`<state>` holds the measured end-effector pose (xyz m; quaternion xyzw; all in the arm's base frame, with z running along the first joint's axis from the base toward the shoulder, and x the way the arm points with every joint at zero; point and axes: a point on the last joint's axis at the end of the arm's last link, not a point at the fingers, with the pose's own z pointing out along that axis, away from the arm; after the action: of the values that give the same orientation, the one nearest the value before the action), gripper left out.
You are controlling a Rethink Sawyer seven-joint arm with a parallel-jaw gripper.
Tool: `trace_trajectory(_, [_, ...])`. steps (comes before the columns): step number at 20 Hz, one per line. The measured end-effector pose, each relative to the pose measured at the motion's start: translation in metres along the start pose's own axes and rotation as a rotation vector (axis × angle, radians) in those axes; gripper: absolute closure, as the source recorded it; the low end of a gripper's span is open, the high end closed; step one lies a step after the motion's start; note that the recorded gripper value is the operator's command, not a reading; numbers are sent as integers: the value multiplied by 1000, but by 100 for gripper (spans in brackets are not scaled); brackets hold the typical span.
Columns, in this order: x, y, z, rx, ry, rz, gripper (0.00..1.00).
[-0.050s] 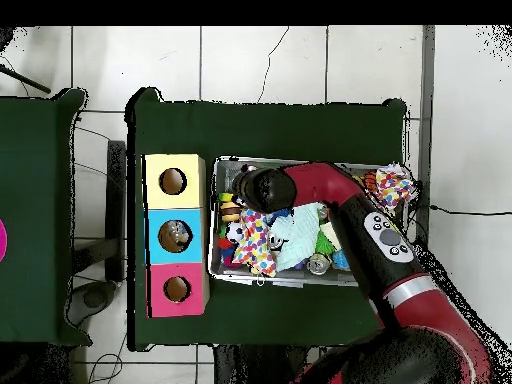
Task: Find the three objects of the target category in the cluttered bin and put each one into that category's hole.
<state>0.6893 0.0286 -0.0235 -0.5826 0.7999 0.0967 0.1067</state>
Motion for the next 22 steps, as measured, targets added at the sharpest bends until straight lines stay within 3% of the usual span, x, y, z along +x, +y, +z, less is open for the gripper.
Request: trace_trajectory(22, [-3,-3,2,4,-1,0,0])
